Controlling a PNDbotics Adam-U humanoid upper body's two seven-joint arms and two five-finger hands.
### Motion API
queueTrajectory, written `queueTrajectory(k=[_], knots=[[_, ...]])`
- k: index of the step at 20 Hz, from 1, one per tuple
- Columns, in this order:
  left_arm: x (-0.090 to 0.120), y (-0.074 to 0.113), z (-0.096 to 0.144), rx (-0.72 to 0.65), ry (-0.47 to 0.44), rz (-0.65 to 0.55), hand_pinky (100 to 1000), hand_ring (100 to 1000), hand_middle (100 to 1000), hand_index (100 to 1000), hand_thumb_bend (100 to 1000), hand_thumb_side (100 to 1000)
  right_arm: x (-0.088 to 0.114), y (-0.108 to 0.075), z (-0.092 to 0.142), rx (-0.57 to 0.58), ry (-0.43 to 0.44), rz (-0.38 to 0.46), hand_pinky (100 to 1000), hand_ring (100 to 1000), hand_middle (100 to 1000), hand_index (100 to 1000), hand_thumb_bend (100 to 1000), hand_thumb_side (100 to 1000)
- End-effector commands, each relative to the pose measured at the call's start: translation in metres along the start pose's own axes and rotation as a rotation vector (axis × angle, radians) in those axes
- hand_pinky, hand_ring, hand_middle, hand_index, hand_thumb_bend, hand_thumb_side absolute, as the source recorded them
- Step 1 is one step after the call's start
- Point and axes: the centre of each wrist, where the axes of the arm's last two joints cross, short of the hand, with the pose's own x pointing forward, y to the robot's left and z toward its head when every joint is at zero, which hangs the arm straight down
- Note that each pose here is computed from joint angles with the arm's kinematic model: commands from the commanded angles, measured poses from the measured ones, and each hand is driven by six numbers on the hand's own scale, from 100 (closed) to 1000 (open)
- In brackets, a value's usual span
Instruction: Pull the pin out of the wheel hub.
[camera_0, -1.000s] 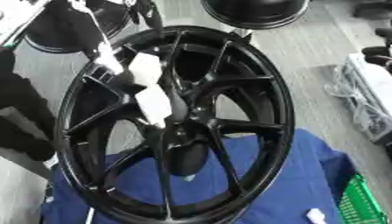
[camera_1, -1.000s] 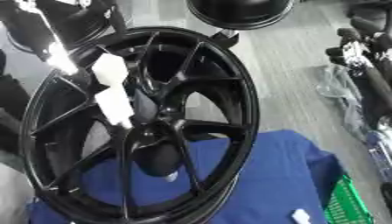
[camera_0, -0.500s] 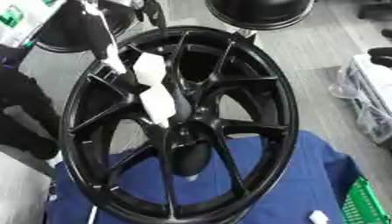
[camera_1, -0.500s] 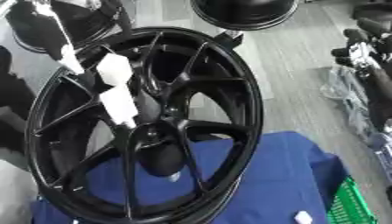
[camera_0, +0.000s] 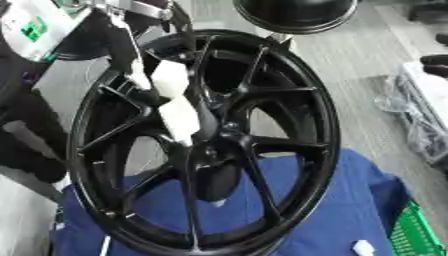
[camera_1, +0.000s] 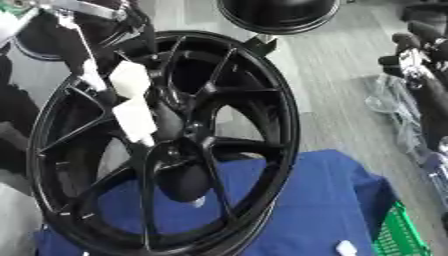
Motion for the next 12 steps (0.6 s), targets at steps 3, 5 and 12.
queueTrajectory(k=[3, 5, 12], knots=[[-0.0022, 0.0063, 0.0027, -0.022, -0.003, -0.036, 835, 866, 787, 816, 678, 312, 0.0079, -0.0039, -0.0043, 0.008, -0.029, 0.016, 765, 703, 795, 900, 100, 555], [-0.0039, 0.0040, 0.0008, -0.026, -0.005, -0.023, 825, 855, 770, 800, 656, 310, 0.0081, -0.0039, -0.0045, 0.007, -0.030, 0.015, 765, 704, 795, 900, 100, 556], [-0.0063, -0.0004, -0.0036, -0.025, -0.031, 0.048, 778, 788, 679, 715, 498, 275, 0.0084, -0.0041, -0.0050, 0.006, -0.032, 0.014, 765, 704, 795, 900, 100, 557]])
